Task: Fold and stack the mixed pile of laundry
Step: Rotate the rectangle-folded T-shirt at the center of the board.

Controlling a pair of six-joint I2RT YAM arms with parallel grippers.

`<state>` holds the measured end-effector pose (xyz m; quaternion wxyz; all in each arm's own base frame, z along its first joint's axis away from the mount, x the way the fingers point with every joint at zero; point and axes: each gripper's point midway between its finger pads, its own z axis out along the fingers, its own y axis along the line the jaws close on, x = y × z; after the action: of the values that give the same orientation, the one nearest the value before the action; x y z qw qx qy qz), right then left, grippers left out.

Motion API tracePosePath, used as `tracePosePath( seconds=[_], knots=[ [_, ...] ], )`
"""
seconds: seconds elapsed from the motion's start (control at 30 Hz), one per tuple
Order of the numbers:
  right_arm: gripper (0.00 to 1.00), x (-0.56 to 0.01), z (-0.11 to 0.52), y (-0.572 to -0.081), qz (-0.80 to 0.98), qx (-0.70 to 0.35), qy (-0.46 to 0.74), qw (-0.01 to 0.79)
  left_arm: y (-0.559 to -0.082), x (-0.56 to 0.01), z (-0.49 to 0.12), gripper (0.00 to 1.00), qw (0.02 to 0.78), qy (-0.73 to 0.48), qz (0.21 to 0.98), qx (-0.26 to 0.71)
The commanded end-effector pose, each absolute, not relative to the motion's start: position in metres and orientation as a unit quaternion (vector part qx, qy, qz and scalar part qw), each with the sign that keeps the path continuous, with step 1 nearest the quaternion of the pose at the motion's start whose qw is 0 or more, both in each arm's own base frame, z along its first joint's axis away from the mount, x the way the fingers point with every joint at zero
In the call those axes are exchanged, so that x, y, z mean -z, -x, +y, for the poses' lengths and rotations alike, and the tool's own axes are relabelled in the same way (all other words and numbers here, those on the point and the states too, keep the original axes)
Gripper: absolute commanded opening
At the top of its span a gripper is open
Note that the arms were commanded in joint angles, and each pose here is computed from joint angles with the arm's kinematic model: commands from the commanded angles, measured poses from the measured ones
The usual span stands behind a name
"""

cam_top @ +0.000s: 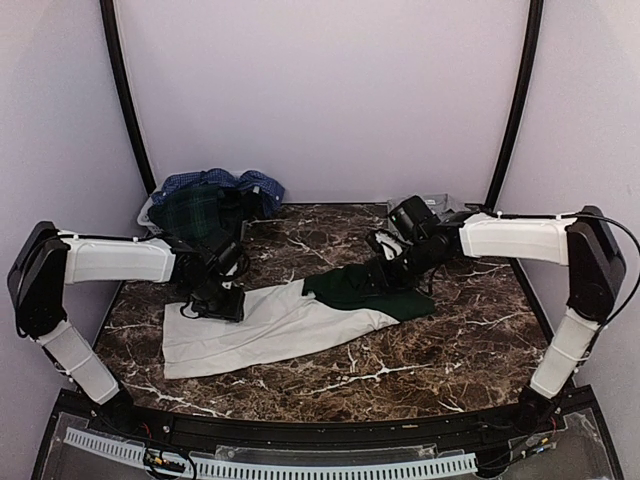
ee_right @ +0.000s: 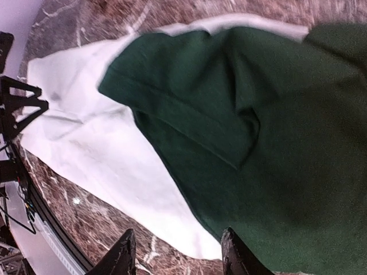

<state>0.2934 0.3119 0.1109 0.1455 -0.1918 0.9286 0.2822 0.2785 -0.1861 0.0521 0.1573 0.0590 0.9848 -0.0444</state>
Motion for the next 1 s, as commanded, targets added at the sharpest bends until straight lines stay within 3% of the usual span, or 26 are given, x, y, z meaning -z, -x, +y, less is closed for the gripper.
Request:
tracePosePath(
  seconds=[0.0, 0.33, 0.6, 0.77, 0.97],
  knots=[
    [0.46, -0.066, 0.298, -0.276, 0.951, -0.259, 0.143, 0.095, -0.285, -0.042, -0.181, 0.49, 0.149, -0.075, 0.986, 0.016],
    [0.43, -0.016, 0.324, -0.316, 0.958, -0.217, 0.167, 0.084, -0.236, -0.011, -0.156, 0.45, 0.087, -0.013, 0.996, 0.021],
    [0.42, -0.010, 0.352, -0.401, 0.950, -0.137, 0.242, 0.143, -0.209, 0.000, -0.144, 0.43, 0.061, 0.037, 0.997, 0.037],
    [0.42, -0.045, 0.348, -0.477, 0.940, -0.101, 0.244, 0.215, -0.216, -0.019, -0.189, 0.38, 0.083, -0.024, 0.989, 0.117],
    [0.46, -0.132, 0.352, -0.473, 0.917, -0.154, 0.238, 0.281, -0.235, -0.059, -0.208, 0.40, 0.144, -0.085, 0.981, 0.094]
  ],
)
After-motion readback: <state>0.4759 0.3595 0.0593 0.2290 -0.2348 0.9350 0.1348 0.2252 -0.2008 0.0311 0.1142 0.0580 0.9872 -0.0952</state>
